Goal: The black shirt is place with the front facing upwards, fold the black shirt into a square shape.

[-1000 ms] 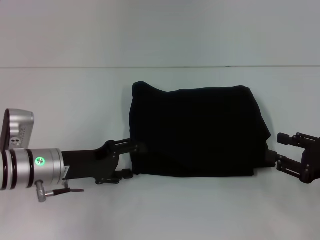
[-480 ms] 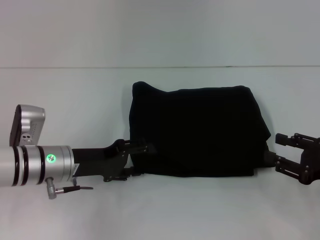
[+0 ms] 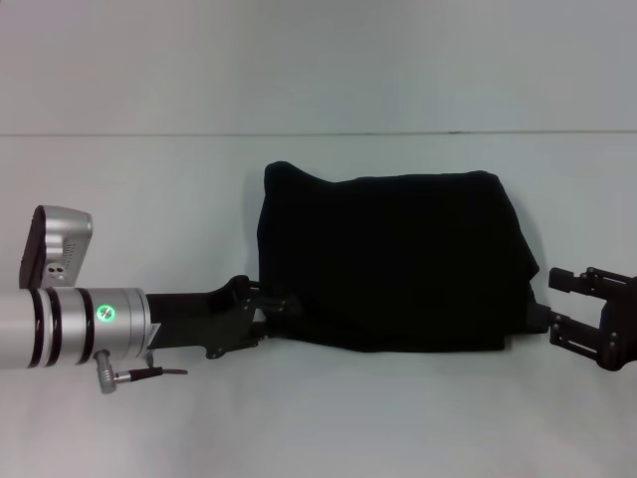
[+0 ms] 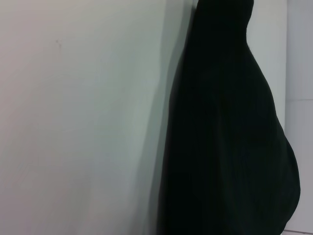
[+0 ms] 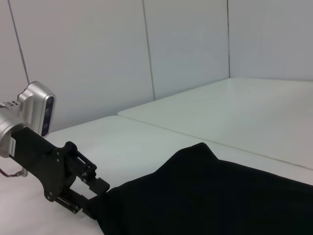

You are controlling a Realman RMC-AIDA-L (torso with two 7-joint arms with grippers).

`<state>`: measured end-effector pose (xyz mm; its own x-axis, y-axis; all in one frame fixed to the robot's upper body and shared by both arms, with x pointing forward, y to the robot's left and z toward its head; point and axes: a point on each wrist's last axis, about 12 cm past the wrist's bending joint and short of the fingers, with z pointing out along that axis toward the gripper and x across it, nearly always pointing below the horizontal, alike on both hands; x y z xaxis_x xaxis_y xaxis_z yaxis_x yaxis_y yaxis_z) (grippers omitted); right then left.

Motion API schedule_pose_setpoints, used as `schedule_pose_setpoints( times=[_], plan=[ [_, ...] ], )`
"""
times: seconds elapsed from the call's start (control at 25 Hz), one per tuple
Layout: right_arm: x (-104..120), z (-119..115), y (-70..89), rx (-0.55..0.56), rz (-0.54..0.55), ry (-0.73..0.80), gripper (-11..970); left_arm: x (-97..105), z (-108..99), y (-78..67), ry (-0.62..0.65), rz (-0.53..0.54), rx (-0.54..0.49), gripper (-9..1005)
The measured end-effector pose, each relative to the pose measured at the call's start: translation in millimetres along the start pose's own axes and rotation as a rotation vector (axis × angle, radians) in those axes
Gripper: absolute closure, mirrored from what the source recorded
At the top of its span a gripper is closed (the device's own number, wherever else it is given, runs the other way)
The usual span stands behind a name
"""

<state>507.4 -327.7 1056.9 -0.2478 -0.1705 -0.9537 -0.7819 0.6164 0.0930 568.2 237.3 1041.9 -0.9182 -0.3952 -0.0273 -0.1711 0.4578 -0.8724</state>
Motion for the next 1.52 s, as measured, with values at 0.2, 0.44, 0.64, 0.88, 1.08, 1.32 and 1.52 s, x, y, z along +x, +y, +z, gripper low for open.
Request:
schedule_pose_setpoints(
  times=[0.2, 0.44, 0.64, 0.88, 1.08, 1.32, 1.52],
  plan=[
    [0.6, -0.8, 0.3, 0.001, 0.002, -0.001, 352, 0.1, 0.6, -0.7, 0.002, 0.004, 0.001, 655],
    [0.3, -1.1, 0.3, 0.003, 0.003, -0.006, 353, 1.0, 0.2, -1.6, -0.001, 0.018, 0.019, 768],
    [-2.0, -0.4, -1.8, 0.012, 0.002, -0.014, 353, -1.0, -1.3, -3.1, -0.029, 0.028, 0.048, 871],
    [-5.1, 3.1, -3.3, 0.013, -0.004, -0.020, 353, -19.1, -12.8, -9.5, -0.088, 0.074, 0.049, 959],
    [-7.3, 5.9, -3.8, 0.009, -0.008, -0.025, 353, -30.7, -27.9, -7.1, -0.129, 0.086, 0.032, 945],
    [-9.2, 7.1, -5.3, 0.017, -0.009, -0.033, 353, -19.4, -49.5, 12.8, -0.134, 0.042, 0.069, 929],
    [-11.0, 10.4, -7.3, 0.028, -0.004, -0.040, 353, 0.3, -58.6, 31.1, -0.126, 0.018, 0.104, 915]
  ],
)
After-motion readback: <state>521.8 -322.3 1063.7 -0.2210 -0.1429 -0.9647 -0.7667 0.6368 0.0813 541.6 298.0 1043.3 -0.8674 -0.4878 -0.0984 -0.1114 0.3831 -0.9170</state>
